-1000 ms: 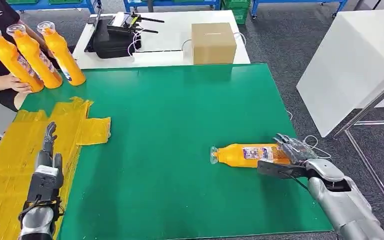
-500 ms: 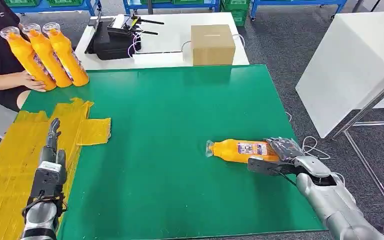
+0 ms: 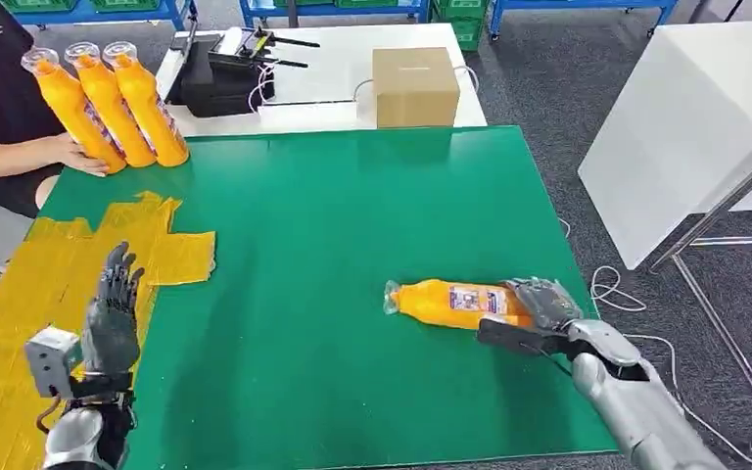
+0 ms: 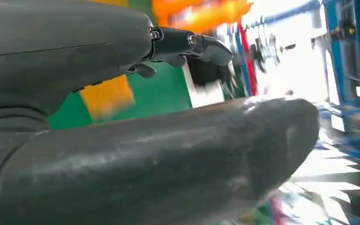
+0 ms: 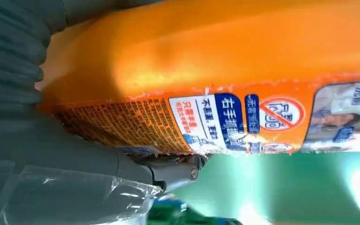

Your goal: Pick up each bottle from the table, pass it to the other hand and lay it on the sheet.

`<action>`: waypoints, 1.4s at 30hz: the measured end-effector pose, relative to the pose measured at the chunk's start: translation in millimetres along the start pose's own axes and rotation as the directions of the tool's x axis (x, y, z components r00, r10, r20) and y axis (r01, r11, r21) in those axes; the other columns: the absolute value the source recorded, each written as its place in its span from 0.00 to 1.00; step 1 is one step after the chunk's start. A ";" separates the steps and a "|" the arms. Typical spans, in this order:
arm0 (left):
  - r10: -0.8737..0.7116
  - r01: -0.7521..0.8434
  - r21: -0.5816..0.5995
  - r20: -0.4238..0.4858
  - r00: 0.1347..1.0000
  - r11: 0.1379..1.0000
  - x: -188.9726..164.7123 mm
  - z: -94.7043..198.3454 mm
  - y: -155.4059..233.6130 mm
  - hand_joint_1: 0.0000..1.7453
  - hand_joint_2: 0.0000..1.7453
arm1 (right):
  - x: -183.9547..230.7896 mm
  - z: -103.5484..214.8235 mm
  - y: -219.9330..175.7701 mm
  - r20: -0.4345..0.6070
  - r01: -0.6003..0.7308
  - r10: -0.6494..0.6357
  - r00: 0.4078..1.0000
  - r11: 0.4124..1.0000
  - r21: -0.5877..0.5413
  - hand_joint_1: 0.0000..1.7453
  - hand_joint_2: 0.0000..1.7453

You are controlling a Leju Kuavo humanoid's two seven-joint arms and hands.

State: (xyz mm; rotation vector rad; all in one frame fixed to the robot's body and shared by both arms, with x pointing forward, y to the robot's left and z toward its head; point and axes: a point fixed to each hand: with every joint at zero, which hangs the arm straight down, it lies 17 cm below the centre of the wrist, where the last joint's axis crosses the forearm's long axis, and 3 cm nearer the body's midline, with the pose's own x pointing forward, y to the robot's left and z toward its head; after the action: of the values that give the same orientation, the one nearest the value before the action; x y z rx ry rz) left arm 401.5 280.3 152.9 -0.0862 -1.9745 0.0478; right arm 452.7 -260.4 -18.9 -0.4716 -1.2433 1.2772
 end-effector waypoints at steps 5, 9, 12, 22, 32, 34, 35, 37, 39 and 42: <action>0.312 -0.312 -0.025 0.018 0.950 0.950 18.4 22.9 -36.2 0.00 1.00 | 111.8 7.8 -5.9 0.254 0.230 -0.199 0.946 0.968 -0.098 1.00 1.00; 0.465 -0.464 -0.032 0.054 0.883 0.885 39.3 28.4 -74.5 0.00 1.00 | 206.1 18.4 -33.9 0.432 0.395 -0.305 0.848 0.909 -0.132 1.00 1.00; 0.503 -0.502 -0.032 0.070 0.862 0.864 49.9 26.5 -89.7 0.00 1.00 | 245.0 26.8 -48.3 0.504 0.453 -0.330 0.798 0.881 -0.140 1.00 1.00; 0.497 -0.491 -0.100 0.043 0.867 0.866 62.4 20.6 -147.4 0.00 1.00 | 325.7 34.7 -57.6 0.617 0.594 -0.448 0.647 0.803 -0.041 1.00 1.00; 0.478 -0.465 -0.188 0.030 0.878 0.865 74.4 21.9 -193.4 0.00 1.00 | 371.2 25.1 -28.8 0.609 0.587 -0.493 0.622 0.808 0.054 1.00 1.00; 0.477 -0.461 -0.202 0.035 0.878 0.864 77.7 21.9 -199.7 0.00 1.00 | 378.6 23.4 -20.2 0.603 0.576 -0.497 0.623 0.814 0.076 1.00 1.00; 0.478 -0.461 -0.206 0.038 0.878 0.863 79.0 21.8 -201.4 0.00 1.00 | 382.3 22.7 -14.2 0.600 0.568 -0.499 0.625 0.818 0.089 1.00 1.00; 0.475 -0.458 -0.208 0.042 0.879 0.864 79.5 21.8 -200.8 0.00 1.00 | 386.8 21.8 -3.7 0.590 0.558 -0.506 0.630 0.823 0.110 1.00 1.00; 0.474 -0.456 -0.209 0.042 0.880 0.865 79.1 22.2 -200.4 0.00 1.00 | 389.3 20.2 5.4 0.580 0.549 -0.511 0.635 0.826 0.127 1.00 1.00; 0.466 -0.448 -0.207 0.042 0.884 0.869 77.2 23.0 -197.4 0.00 1.00 | 391.6 17.2 16.2 0.567 0.536 -0.514 0.644 0.832 0.146 1.00 1.00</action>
State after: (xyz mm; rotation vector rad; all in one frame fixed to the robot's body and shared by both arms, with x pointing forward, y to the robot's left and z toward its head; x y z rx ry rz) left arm 342.5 90.1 229.1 -0.6927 -2.0052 0.1727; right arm 357.4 85.6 139.5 0.3084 -1.7629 0.8996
